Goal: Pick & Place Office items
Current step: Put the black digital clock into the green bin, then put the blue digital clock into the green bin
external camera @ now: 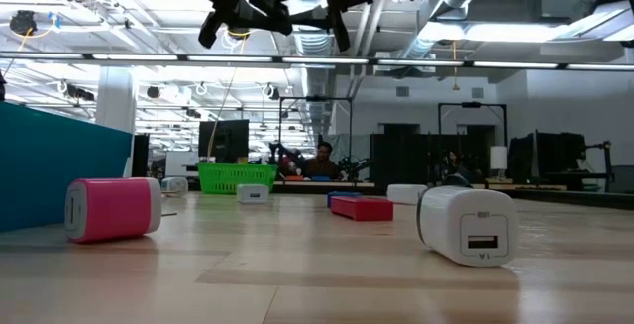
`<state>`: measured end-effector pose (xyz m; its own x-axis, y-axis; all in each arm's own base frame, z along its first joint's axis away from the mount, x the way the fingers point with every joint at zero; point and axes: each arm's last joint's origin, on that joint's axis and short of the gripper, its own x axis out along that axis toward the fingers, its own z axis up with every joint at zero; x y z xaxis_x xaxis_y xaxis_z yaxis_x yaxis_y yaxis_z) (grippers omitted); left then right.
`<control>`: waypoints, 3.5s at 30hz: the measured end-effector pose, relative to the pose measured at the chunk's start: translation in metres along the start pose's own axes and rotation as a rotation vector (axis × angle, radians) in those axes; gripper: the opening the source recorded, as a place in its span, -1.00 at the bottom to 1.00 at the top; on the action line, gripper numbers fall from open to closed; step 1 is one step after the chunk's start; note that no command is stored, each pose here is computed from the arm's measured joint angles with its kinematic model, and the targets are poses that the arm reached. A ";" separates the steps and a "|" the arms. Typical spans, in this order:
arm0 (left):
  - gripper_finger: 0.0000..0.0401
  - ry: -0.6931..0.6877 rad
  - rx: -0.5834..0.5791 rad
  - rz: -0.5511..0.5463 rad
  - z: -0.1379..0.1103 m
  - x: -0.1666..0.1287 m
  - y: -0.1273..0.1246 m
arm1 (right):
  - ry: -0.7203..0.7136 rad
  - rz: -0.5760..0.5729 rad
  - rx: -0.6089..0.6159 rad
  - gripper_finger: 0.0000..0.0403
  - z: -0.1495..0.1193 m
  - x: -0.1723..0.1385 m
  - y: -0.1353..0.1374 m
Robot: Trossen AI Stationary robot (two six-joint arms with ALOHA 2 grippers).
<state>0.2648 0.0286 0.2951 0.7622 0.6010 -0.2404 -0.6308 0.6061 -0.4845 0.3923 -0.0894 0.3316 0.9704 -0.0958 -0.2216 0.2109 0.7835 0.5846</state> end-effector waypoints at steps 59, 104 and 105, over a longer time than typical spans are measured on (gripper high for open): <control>-0.71 0.836 0.547 0.346 0.047 0.116 0.182 | 0.066 -0.351 -0.029 -0.25 -0.001 -0.135 0.018; -0.20 0.288 0.355 -0.059 0.081 -0.052 0.061 | 0.519 -0.678 0.459 0.16 -0.128 -0.040 0.005; -0.20 0.286 0.358 -0.060 0.080 -0.054 0.060 | 0.547 -0.663 0.474 0.19 -0.132 -0.034 0.002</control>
<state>0.1746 0.0745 0.3464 0.7769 0.4221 -0.4672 -0.5565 0.8075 -0.1957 0.3440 -0.0031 0.2374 0.4753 -0.0356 -0.8791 0.8347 0.3342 0.4377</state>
